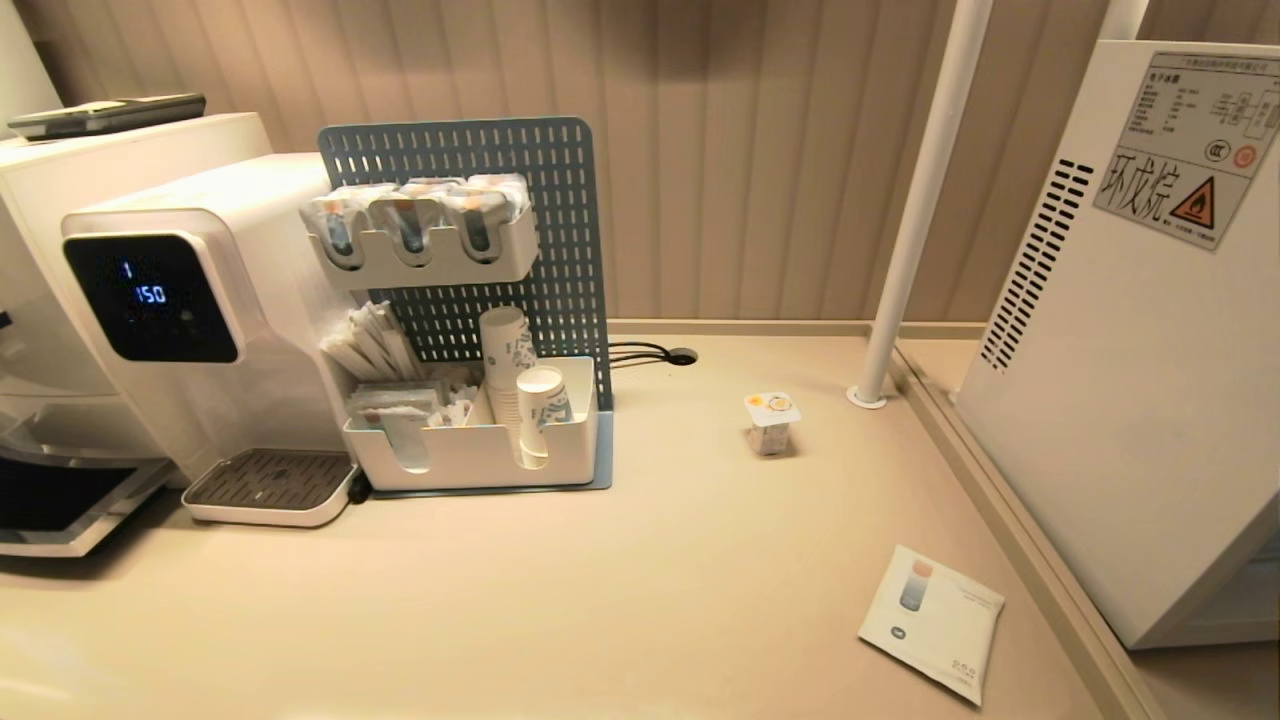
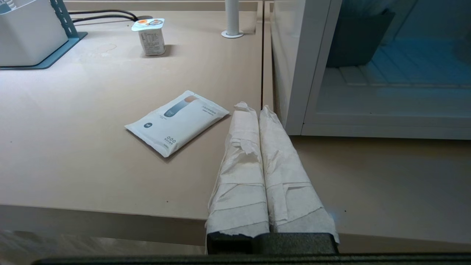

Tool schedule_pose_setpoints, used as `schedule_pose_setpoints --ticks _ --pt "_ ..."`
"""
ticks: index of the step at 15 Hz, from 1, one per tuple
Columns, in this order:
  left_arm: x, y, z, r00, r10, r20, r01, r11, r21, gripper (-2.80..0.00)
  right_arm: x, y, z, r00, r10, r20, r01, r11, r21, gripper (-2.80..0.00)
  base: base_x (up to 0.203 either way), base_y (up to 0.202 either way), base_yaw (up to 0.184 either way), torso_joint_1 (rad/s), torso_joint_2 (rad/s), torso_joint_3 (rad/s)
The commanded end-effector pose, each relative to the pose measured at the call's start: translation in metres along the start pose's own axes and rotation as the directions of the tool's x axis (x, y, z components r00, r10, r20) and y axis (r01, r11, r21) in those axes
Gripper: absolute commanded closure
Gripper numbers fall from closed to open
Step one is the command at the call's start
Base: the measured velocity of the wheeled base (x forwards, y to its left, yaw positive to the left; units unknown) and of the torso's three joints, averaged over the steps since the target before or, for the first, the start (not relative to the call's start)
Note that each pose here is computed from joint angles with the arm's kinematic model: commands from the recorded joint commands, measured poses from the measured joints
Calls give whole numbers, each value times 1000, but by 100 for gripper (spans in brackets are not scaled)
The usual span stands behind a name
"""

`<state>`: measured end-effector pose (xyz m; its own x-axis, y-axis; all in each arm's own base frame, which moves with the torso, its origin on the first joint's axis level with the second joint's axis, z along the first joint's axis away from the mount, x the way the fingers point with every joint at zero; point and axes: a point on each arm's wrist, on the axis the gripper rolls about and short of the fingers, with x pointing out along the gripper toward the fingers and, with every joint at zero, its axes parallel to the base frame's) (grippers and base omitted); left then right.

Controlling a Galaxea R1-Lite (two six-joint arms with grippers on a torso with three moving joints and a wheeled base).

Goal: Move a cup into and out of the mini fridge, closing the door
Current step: Put the yoghurt in the freezer

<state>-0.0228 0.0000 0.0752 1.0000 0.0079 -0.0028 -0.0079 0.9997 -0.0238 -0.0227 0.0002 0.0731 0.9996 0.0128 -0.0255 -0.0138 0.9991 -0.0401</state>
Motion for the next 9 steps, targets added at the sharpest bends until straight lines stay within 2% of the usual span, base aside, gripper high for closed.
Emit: schedule_pose_setpoints --ticks 1,7,9 --pt "0 0 0 1000 1 -3 -1 1000 -1 0 0 0 0 1000 1 -2 -1 1000 0 0 0 0 0 0 0 0" --pt "0 0 -1 1000 1 -5 -1 1000 -2 0 0 0 0 1000 0 -1 0 1000 13 0 0 0 0 0 0 0" --pt "0 0 0 1000 0 -3 0 1000 -1 0 0 0 0 1000 0 -1 0 1000 13 0 0 0 0 110 -117 15"
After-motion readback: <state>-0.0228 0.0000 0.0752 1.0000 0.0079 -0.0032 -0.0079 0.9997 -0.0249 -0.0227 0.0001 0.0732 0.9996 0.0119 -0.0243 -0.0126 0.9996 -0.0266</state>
